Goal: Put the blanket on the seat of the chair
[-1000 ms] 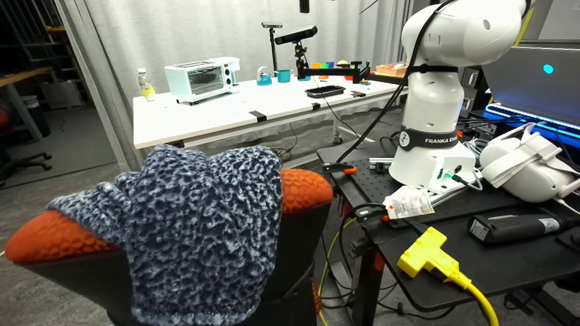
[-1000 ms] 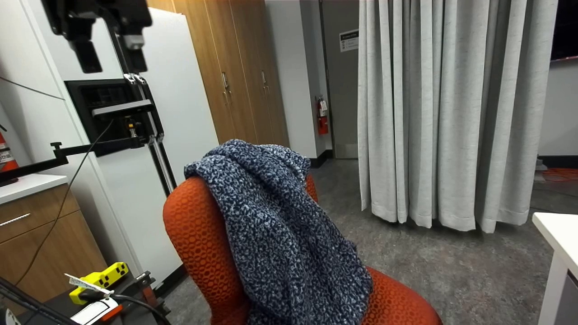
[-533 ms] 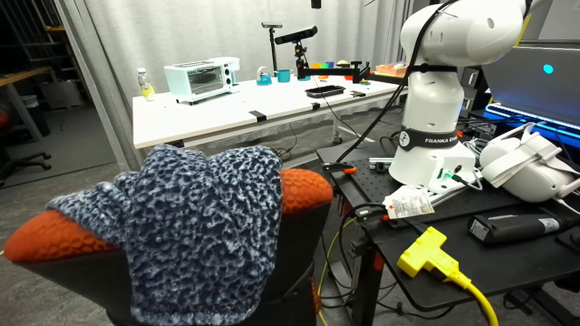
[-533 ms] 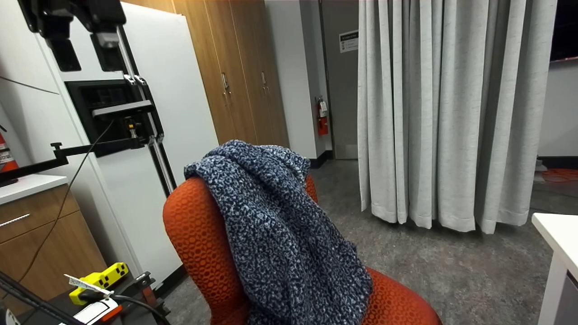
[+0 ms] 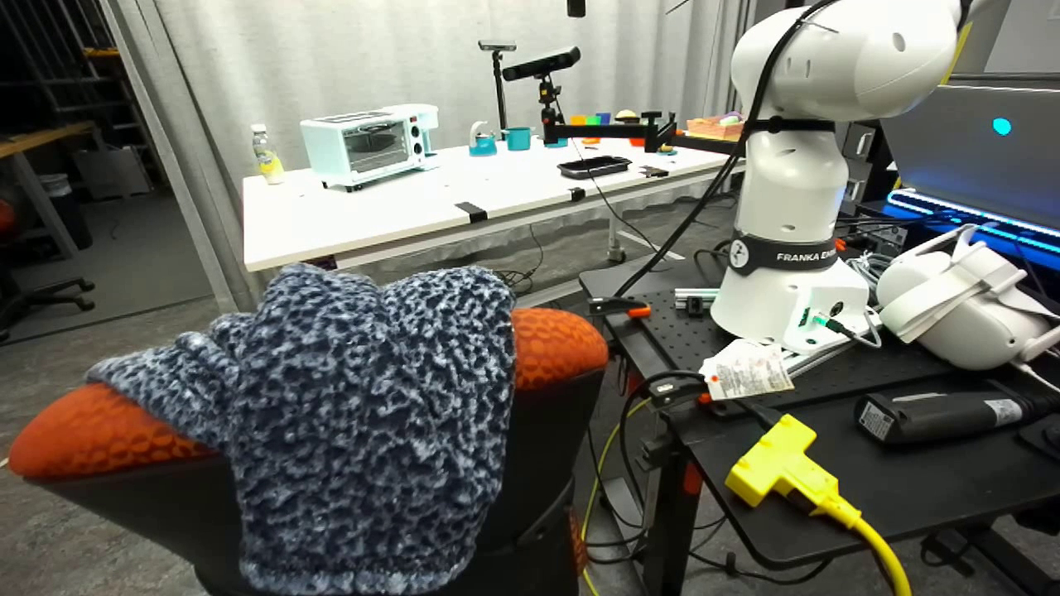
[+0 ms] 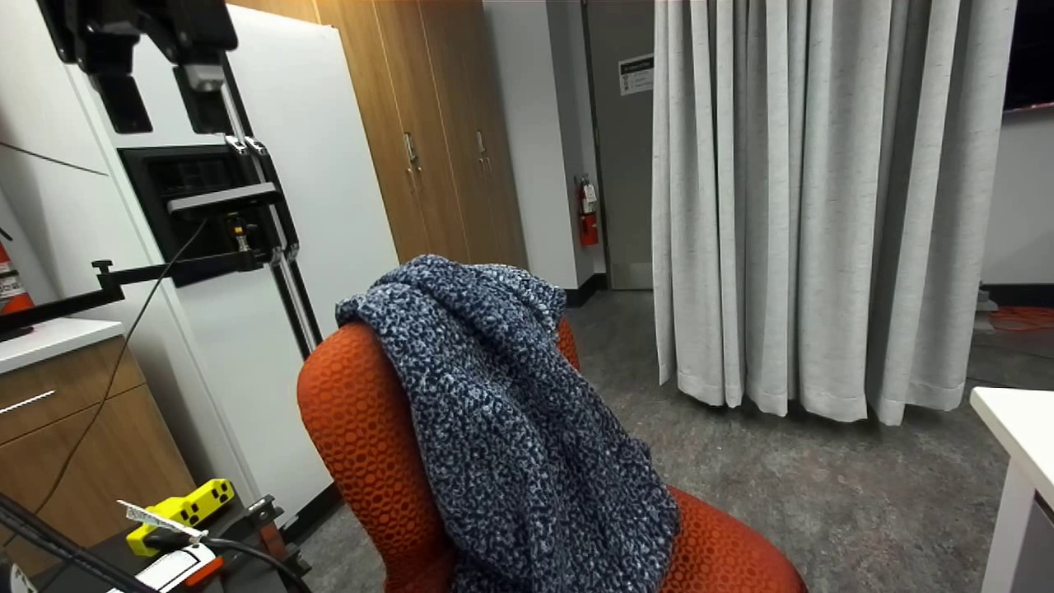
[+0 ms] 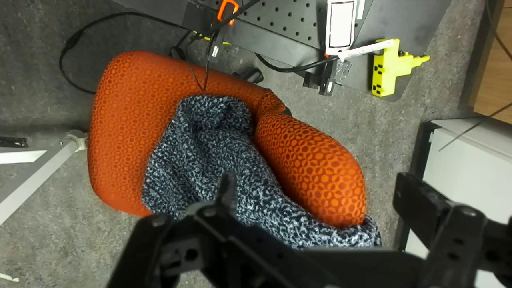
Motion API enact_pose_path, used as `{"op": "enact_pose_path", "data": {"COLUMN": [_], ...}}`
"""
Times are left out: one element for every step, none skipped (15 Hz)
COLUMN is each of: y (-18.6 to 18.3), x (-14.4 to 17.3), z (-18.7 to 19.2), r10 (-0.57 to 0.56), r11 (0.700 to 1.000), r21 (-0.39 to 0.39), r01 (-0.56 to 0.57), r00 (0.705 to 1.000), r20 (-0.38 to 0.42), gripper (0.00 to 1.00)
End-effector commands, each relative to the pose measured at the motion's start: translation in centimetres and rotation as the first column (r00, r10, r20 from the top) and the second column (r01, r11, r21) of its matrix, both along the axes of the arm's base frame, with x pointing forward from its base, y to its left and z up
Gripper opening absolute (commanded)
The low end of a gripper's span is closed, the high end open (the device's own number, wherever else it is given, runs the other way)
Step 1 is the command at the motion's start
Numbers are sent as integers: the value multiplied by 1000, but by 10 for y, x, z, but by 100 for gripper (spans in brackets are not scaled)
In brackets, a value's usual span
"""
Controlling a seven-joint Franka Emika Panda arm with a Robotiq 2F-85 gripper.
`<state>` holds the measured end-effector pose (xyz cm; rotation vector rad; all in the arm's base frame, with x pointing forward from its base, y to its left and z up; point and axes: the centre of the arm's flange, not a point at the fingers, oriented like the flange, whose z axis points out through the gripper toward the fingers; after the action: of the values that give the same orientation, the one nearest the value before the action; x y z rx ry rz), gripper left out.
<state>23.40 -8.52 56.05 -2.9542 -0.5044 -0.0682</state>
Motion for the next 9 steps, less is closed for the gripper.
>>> {"op": "enact_pose_path", "data": {"y": [32,44,57,69,84,113,132,150,170], "x": [33,43,56,67,77,89,97,104,111], "z": [-10,-13,-20,-26,-33,-25,-32,-37,-43], "r10": [102,133,162,187,214,242,274,301,333], "r11": [995,991,987,982,977,970,962,953,942], "r21": [-27,-26,-24,-24,-20,-17,-14,-13,-9], "r01": [-101,-131,-160,-186,-214,-242,-274,-302,-336], "r00": [993,988,982,975,968,961,951,942,930], "r20": [56,77,101,118,129,137,144,149,153], "gripper": [100,100,100,100,100,100,100,100,100]}}
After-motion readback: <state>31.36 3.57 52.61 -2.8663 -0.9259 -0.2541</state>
